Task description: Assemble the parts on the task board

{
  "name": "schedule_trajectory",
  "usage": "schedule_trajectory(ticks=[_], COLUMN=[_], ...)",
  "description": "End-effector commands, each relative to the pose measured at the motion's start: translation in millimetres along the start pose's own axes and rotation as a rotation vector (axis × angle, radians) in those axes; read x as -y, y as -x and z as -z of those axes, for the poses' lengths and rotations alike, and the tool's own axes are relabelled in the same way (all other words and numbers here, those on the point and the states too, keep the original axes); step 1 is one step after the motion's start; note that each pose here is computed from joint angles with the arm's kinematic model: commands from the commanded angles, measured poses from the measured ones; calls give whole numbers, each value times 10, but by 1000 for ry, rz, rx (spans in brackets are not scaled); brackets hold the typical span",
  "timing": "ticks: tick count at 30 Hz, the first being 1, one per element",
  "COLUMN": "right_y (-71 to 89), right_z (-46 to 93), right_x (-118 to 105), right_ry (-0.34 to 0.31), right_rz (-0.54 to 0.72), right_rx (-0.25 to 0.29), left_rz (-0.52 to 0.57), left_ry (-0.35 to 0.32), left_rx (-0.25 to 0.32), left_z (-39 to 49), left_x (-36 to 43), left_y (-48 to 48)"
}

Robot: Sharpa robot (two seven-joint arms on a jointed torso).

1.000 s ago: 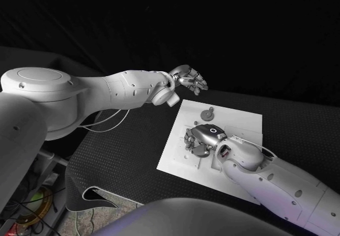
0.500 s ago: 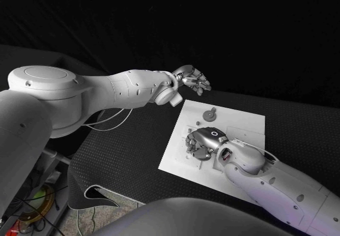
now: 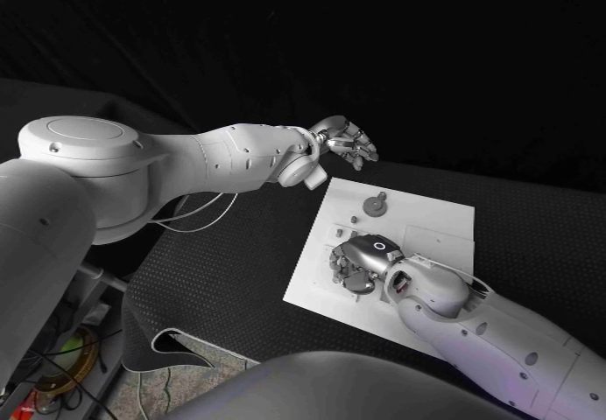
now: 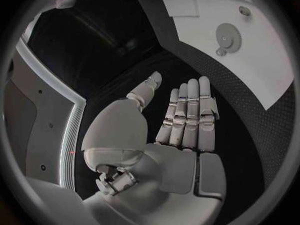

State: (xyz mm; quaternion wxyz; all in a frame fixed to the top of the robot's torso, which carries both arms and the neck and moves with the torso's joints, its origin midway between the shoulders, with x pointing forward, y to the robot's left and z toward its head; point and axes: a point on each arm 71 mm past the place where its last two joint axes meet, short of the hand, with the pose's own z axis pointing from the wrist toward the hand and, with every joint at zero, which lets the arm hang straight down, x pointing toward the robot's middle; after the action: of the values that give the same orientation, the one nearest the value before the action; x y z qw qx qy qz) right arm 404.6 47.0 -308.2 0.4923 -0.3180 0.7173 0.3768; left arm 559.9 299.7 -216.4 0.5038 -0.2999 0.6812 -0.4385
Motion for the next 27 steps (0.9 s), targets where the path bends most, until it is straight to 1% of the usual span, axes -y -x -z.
schedule_trajectory(ticks=[1,15,27], right_y=[-39,-103,-96], right_z=[2,1,42], right_x=[-9,-24,-16], right_ry=[7,8,9], right_rz=[7,5,3], right_rx=[-26,-37,-23], left_rz=[6,6,5], left_ry=[-9,-7,-7], left_rx=[-8,-7,-6], left_z=[-9,-9,-8], left_x=[19,16,13], left_y=[-14,-10,-4])
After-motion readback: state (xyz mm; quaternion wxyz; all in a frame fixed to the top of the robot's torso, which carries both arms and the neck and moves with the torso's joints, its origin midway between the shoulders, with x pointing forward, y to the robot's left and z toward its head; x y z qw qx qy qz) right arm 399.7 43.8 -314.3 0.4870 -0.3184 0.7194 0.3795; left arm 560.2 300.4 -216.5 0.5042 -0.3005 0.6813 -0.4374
